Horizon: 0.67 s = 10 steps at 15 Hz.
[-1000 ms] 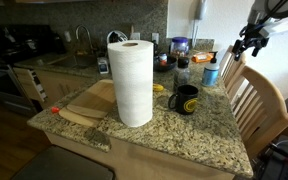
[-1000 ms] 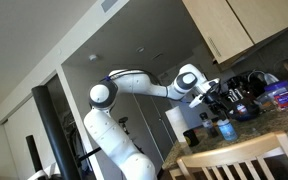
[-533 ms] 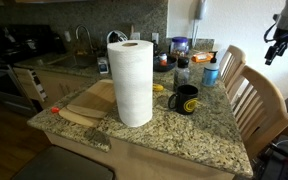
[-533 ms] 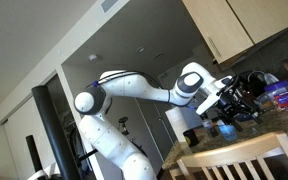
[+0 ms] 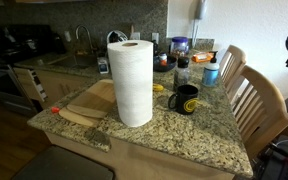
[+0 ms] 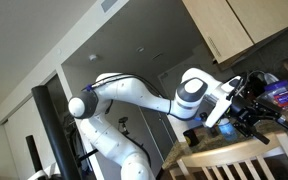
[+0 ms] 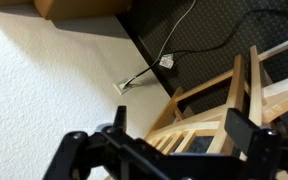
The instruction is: Move the pump bottle to the right side of the countertop
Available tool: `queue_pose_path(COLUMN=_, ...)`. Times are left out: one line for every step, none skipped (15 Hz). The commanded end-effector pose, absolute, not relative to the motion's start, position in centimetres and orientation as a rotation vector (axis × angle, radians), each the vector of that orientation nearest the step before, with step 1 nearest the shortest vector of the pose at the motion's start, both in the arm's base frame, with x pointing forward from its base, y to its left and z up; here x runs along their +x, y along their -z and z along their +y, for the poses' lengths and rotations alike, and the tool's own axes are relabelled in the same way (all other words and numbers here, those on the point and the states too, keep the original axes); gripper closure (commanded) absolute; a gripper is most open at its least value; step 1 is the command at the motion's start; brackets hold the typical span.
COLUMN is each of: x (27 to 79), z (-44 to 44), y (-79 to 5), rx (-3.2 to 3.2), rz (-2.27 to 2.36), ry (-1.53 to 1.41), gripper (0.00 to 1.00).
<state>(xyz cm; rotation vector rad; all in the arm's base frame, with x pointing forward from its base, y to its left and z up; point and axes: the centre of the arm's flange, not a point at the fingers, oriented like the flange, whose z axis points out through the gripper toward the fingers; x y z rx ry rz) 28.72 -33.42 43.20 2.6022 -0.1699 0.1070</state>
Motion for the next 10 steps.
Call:
queue_pose_path(x=30.1, z=-35.7, y=-46.3, rx=2.684, rz=-0.396, ry=-0.226, gripper=0.0)
queue_pose_path(x=31.0, z=-34.8, y=-47.2, rx=2.731, rz=-0.362, ry=-0.289, gripper=0.0)
queue_pose_path(x=29.4, z=-34.6, y=-45.6, rx=2.68, rz=-0.355, ry=-0.245, gripper=0.0)
queue_pose_path(x=29.8, z=-34.6, y=-46.3, rx=2.684, rz=-0.351, ry=-0.268, gripper=0.0)
queue_pose_path(x=29.9, z=-34.5, y=-46.2, rx=2.683, rz=-0.35, ry=-0.267, gripper=0.0)
queue_pose_path(x=29.8, z=-34.5, y=-46.1, rx=2.685, rz=-0.351, ry=-0.265, gripper=0.0)
queue_pose_path(x=29.8, z=-34.5, y=-46.1, rx=2.685, rz=-0.353, ry=-0.264, gripper=0.0)
queue_pose_path(x=29.8, z=-34.5, y=-46.1, rx=2.685, rz=-0.354, ry=-0.263, gripper=0.0)
queue_pose_path(x=29.7, z=-34.6, y=-46.1, rx=2.685, rz=-0.355, ry=-0.262, gripper=0.0)
queue_pose_path(x=29.7, z=-34.6, y=-46.1, rx=2.685, rz=-0.356, ry=-0.262, gripper=0.0)
